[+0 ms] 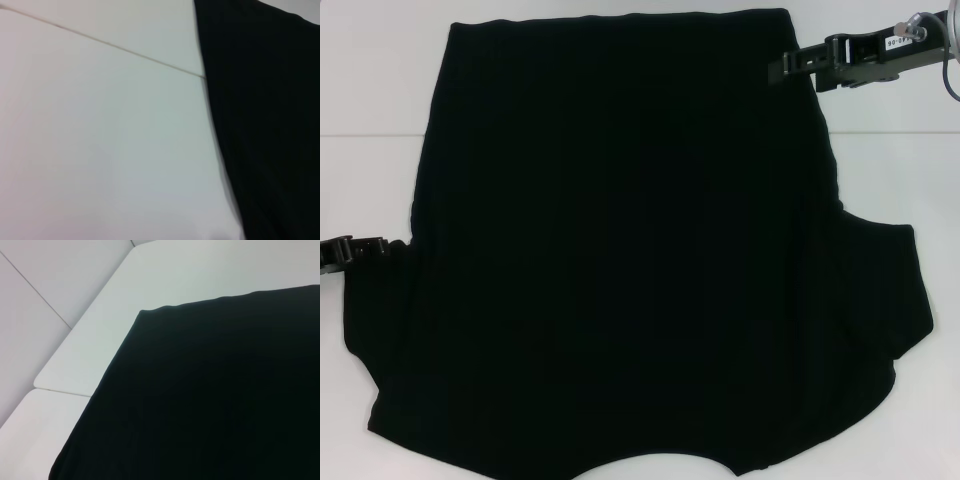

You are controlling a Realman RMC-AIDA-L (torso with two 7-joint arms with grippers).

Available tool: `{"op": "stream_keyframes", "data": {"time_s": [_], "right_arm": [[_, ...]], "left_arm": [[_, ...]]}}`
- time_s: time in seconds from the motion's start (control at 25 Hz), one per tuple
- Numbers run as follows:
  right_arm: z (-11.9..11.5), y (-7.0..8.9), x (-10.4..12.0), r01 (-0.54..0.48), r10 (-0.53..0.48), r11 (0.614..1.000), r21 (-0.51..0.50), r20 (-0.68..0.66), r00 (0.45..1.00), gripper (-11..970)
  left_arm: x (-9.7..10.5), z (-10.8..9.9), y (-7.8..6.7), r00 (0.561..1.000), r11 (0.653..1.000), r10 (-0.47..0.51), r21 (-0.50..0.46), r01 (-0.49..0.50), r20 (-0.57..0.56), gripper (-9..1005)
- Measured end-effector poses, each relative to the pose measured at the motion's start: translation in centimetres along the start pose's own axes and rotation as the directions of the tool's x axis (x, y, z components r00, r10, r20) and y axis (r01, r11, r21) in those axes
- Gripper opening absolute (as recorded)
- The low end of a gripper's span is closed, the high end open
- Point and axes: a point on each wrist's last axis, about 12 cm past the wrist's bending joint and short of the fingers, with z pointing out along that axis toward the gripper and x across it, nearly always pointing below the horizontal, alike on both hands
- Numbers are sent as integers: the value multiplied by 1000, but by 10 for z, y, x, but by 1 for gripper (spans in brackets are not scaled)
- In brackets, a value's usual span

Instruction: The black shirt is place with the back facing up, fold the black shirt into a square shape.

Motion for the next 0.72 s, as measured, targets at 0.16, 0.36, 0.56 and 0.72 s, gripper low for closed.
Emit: {"op": "stream_keyframes", "data": {"time_s": [0.16, 0.36, 0.56, 0.72], "right_arm": [[0, 0, 0, 0, 0, 1000, 0, 0, 1000, 917], [0, -1, 1, -4, 4, 1000, 0, 1, 1000, 917], [-1, -2, 2, -8, 8, 1000, 0, 1, 1000, 917], [-2, -4, 3, -12, 12, 1000, 2, 1, 1000, 917]], "left_arm": [[-1, 2, 1, 1000, 1000, -3, -15, 3, 13, 750], [0, 3, 2, 1000, 1000, -7, -26, 7, 20, 750], [1, 7, 0, 1000, 1000, -9, -23, 9, 18, 751], [1, 7, -1, 1000, 1000, -9, -23, 10, 18, 751]]}}
